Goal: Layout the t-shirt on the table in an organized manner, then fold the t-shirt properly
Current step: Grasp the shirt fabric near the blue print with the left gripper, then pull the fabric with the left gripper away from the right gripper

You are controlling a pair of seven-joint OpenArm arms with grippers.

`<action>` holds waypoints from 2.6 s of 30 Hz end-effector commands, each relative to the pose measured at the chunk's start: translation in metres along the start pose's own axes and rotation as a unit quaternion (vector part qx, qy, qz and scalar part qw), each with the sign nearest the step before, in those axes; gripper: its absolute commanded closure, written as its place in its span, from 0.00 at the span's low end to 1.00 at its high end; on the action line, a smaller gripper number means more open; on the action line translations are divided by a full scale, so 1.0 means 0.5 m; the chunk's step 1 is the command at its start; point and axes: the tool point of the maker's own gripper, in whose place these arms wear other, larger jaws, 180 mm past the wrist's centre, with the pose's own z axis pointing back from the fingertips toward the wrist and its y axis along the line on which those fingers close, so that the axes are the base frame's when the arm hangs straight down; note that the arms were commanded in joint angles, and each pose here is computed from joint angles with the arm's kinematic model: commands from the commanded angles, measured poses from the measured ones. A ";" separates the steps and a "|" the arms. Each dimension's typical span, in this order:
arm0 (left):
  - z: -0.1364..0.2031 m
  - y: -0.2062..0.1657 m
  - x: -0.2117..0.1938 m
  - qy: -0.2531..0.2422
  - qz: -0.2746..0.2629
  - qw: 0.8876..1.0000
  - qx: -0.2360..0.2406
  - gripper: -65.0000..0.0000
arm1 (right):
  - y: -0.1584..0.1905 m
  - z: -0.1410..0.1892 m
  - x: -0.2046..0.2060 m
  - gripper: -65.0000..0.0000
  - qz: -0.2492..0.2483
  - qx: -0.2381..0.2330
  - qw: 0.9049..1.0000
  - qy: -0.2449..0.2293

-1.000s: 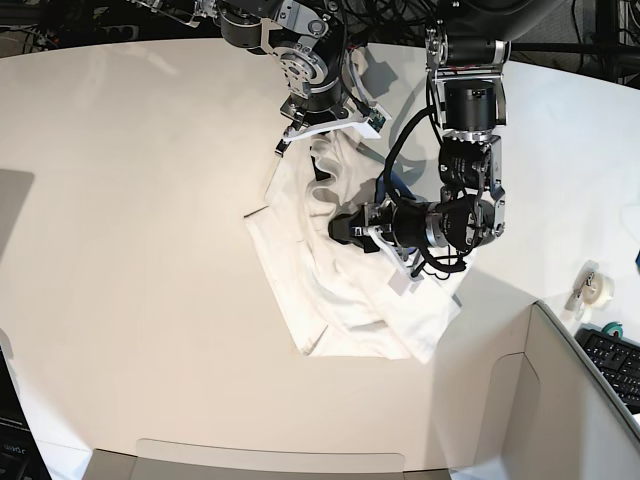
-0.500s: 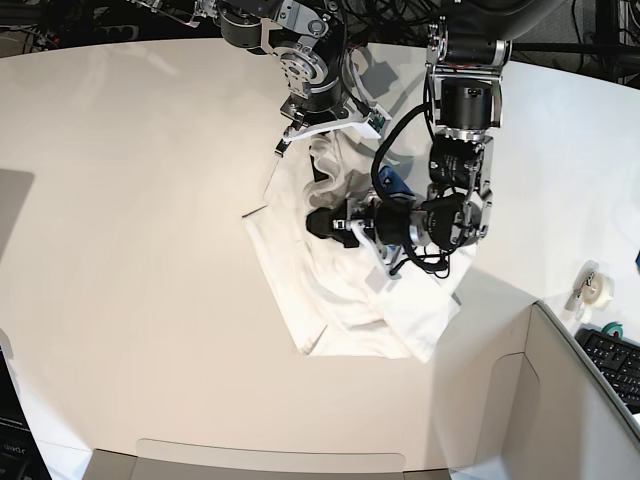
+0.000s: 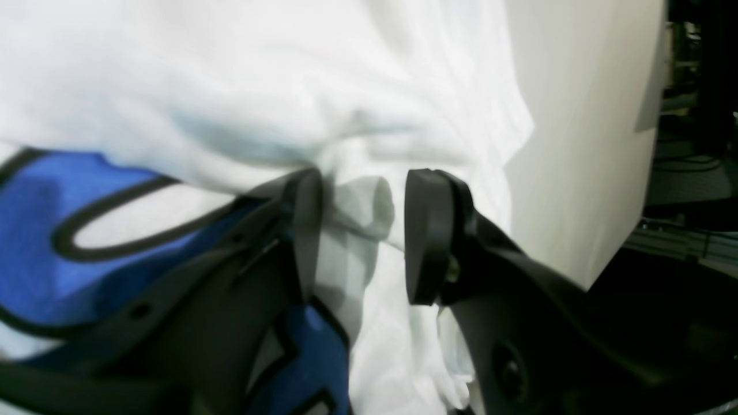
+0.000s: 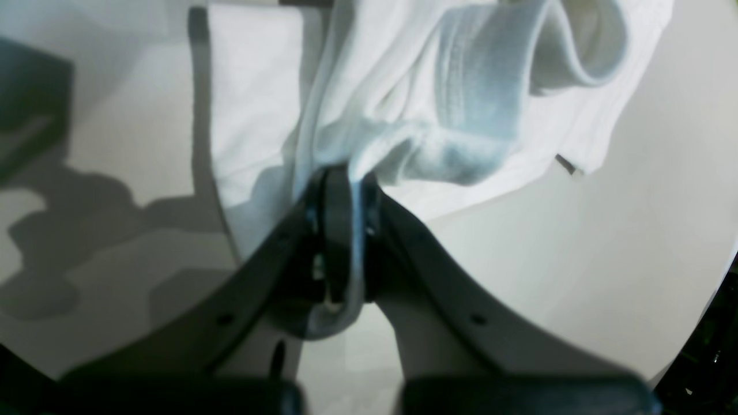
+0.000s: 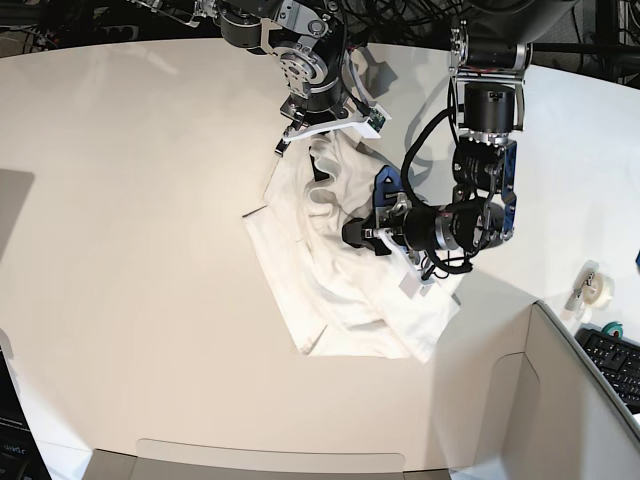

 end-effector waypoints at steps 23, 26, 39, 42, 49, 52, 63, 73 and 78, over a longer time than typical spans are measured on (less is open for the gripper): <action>0.078 0.074 0.063 -0.052 0.000 0.997 0.056 0.66 | 0.000 0.009 0.011 1.00 -0.006 -0.004 1.000 -0.011; 0.058 0.054 0.058 -0.049 0.009 0.998 0.045 0.66 | 0.000 0.009 0.011 1.00 -0.006 -0.004 1.000 -0.011; -0.015 -0.060 0.065 -0.039 -0.003 0.999 -0.016 0.66 | 0.000 0.009 0.011 1.00 -0.005 -0.004 1.000 -0.011; -0.032 -0.074 0.050 -0.023 -0.015 1.000 -0.016 0.66 | 0.004 0.009 0.010 1.00 -0.005 -0.002 1.000 -0.010; -0.063 -0.109 0.030 -0.006 -0.014 0.999 -0.029 0.65 | 0.006 0.010 0.008 1.00 -0.005 0.000 1.000 -0.009; -0.064 -0.111 0.030 -0.005 -0.015 0.999 -0.030 0.65 | 0.006 0.010 0.008 1.00 -0.005 0.000 1.000 -0.009; -0.064 -0.109 0.031 -0.006 -0.015 0.999 -0.028 0.80 | 0.017 0.011 0.003 1.00 -0.006 0.006 1.000 -0.006; -0.055 -0.094 0.044 -0.028 -0.008 0.999 -0.024 0.99 | 0.014 0.011 0.002 1.00 -0.009 0.004 1.000 -0.006; 0.003 -0.134 0.105 -0.082 -0.051 0.995 -0.033 0.99 | 0.004 0.014 0.018 1.00 -0.014 0.001 1.000 -0.023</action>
